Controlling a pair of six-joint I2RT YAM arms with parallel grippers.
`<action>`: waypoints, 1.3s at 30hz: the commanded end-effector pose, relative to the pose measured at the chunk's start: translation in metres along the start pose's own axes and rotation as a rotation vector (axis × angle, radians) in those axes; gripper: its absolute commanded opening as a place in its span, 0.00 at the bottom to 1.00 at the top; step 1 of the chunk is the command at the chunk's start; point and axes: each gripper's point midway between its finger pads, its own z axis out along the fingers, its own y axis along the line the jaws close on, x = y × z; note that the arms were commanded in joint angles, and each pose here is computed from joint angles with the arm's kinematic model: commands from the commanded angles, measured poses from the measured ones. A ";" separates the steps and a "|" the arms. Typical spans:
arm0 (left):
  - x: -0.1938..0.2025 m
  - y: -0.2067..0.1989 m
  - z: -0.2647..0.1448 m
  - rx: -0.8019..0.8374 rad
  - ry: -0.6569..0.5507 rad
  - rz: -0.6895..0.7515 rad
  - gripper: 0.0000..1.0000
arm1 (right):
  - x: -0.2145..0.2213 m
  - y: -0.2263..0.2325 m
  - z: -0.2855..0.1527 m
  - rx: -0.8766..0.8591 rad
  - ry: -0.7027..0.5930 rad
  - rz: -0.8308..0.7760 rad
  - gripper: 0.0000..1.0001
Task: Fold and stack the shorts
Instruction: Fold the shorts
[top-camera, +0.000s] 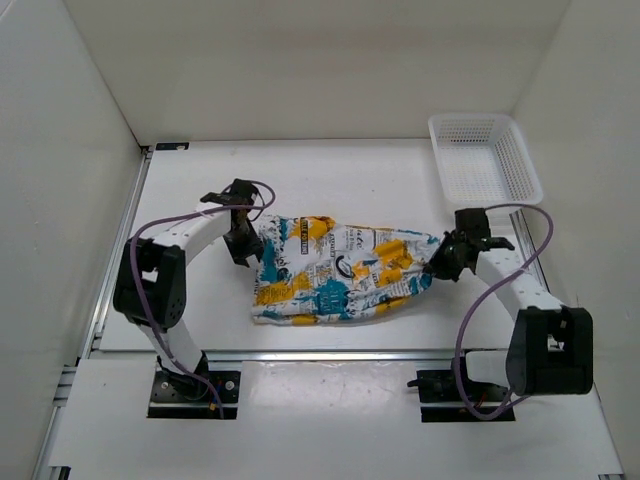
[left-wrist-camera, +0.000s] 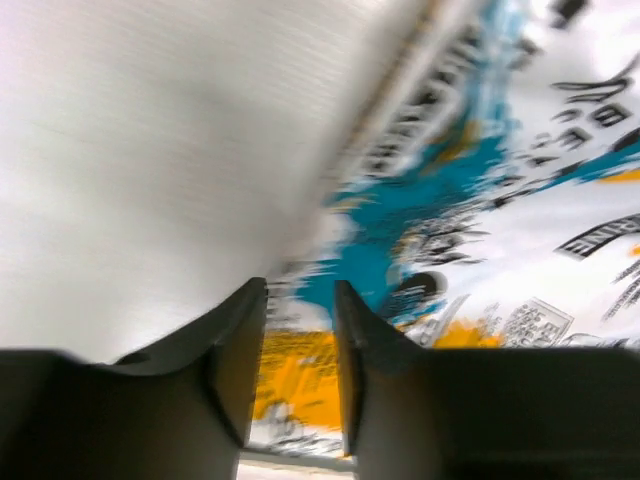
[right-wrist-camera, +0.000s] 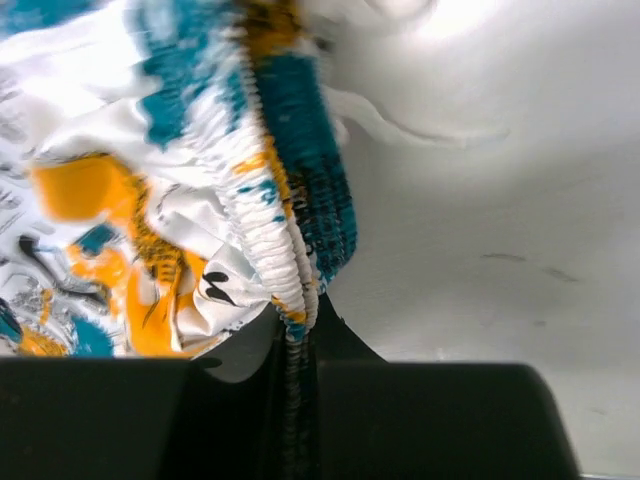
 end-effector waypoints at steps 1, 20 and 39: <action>-0.015 0.011 -0.024 0.042 -0.075 -0.024 0.42 | -0.053 0.017 -0.050 0.040 -0.191 -0.224 0.00; 0.021 -0.066 0.030 0.150 0.099 0.079 0.10 | -0.013 0.184 -0.092 0.106 -0.309 -0.851 0.00; -0.001 -0.043 0.009 0.182 0.055 0.005 0.10 | 0.118 0.305 -0.001 -0.056 -0.129 -1.091 0.00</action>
